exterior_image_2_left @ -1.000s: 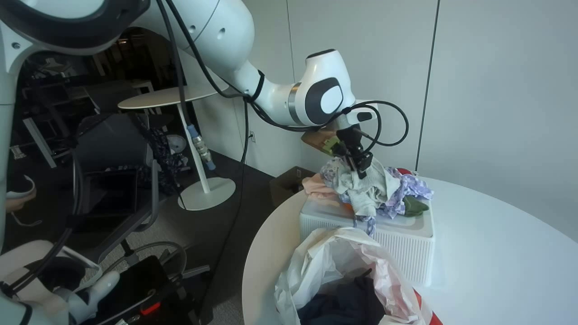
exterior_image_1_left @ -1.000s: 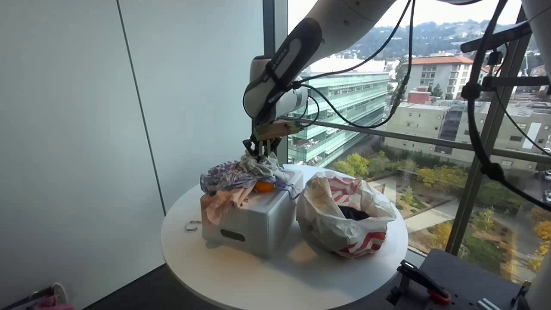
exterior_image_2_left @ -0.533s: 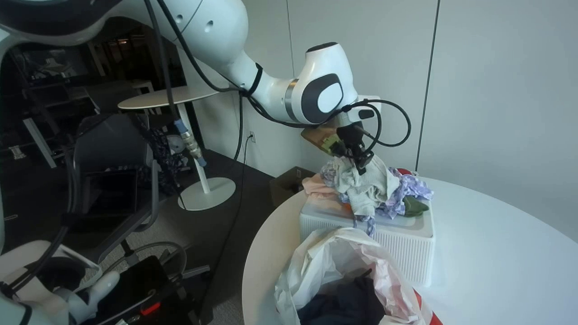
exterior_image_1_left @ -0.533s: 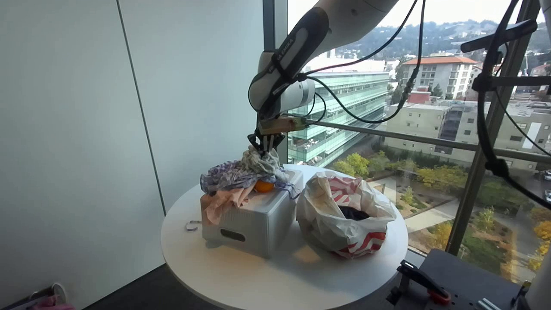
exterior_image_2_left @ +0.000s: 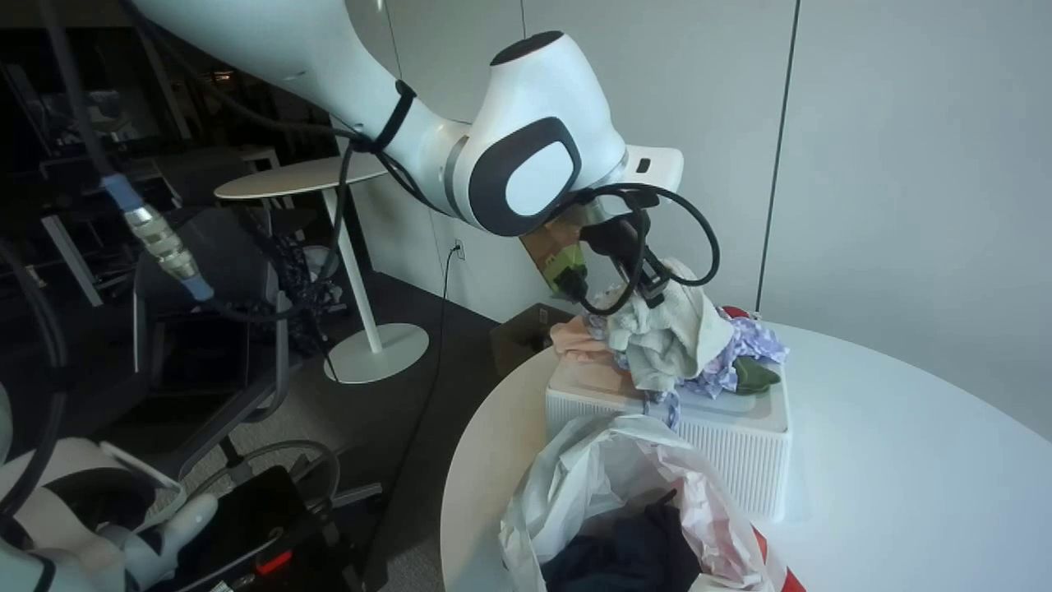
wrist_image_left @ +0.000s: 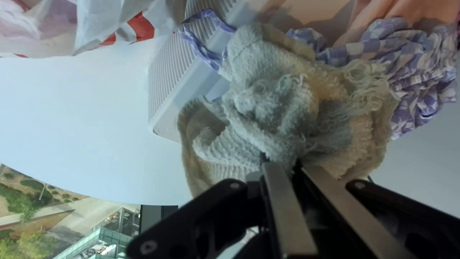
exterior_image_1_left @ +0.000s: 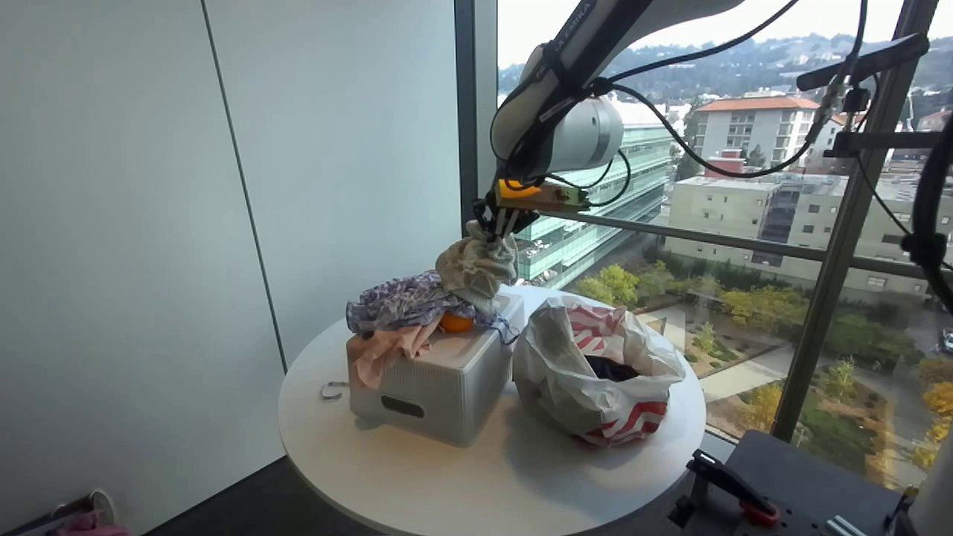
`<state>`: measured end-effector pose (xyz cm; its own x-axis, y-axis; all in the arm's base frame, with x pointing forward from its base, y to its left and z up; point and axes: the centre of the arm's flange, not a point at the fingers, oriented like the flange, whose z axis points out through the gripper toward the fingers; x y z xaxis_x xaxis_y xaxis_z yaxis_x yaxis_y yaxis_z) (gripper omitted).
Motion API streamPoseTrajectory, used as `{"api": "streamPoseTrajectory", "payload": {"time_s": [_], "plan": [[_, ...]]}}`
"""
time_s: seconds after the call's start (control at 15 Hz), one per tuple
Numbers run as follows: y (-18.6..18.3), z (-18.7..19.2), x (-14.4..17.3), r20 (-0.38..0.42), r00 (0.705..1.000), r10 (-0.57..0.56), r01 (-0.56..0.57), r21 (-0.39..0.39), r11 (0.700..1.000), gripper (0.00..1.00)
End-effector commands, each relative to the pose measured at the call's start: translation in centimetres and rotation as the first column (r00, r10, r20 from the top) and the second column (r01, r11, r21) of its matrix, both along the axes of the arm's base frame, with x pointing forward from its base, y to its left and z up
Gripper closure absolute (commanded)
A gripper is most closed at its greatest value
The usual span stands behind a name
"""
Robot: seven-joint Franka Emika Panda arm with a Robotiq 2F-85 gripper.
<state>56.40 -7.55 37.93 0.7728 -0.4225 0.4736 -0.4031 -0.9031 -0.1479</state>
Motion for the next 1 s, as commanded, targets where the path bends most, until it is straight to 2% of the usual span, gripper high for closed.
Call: {"api": "streamPoseTrajectory", "payload": {"time_s": [0.0,0.2,0.33,0.47,0.6,0.8,0.93], "plan": [[-0.2,2.4,-8.7,0.152,0.986,-0.073,0.068,0.033,0.997,0.94],[-1.0,3.4,-13.8,0.252,0.953,-0.167,0.154,0.069,0.986,0.94],[-1.7,4.0,-17.4,0.310,0.921,-0.235,0.216,0.095,0.972,0.94],[-3.2,4.8,-20.4,0.327,0.903,-0.278,0.266,0.082,0.960,0.91],[-4.8,5.8,-21.3,0.224,0.937,-0.267,0.268,0.029,0.963,0.91],[-6.3,8.3,-22.7,0.068,0.954,-0.293,0.294,0.006,0.956,0.92],[-6.2,8.9,-24.5,-0.037,0.951,-0.308,0.308,-0.002,0.951,0.95]]}}
